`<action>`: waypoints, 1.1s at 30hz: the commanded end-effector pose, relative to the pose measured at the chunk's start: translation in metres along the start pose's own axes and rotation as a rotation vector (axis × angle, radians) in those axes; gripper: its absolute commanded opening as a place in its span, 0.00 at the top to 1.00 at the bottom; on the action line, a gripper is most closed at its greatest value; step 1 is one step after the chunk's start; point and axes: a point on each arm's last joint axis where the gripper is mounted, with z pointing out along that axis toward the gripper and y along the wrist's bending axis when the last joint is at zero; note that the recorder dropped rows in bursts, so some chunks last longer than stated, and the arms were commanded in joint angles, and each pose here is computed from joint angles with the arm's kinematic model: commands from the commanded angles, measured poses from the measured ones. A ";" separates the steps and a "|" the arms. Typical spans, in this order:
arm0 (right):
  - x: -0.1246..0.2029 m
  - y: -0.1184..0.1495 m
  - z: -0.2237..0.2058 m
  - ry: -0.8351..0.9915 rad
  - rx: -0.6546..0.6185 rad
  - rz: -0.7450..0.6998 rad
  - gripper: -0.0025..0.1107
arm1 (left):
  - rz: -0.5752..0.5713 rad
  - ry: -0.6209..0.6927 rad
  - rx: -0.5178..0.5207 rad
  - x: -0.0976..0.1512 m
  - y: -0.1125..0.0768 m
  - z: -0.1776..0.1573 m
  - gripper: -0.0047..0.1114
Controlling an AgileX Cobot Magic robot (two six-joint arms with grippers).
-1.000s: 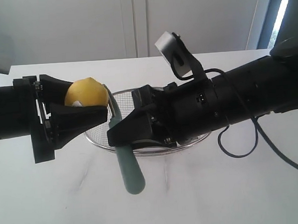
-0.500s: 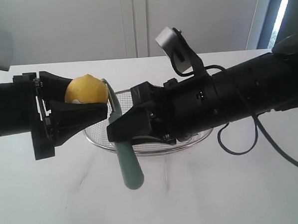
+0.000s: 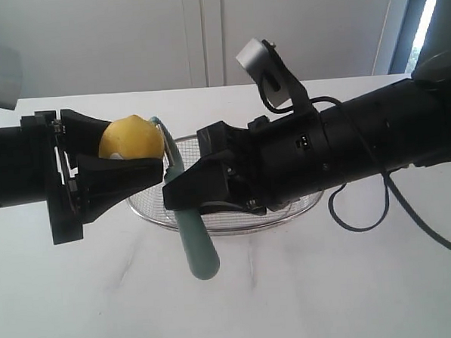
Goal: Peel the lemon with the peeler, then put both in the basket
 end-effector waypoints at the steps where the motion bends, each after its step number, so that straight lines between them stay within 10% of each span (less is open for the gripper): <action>1: -0.006 0.004 -0.006 -0.044 -0.010 -0.010 0.98 | 0.160 -0.025 0.007 -0.004 -0.001 0.000 0.96; 23: -0.001 0.049 -0.050 -0.178 -0.049 -0.158 0.98 | 0.160 -0.021 0.002 -0.004 -0.001 0.000 0.96; 33: 0.005 0.004 -0.044 -0.199 0.256 -0.085 0.98 | 0.160 -0.021 0.002 -0.004 -0.001 0.000 0.96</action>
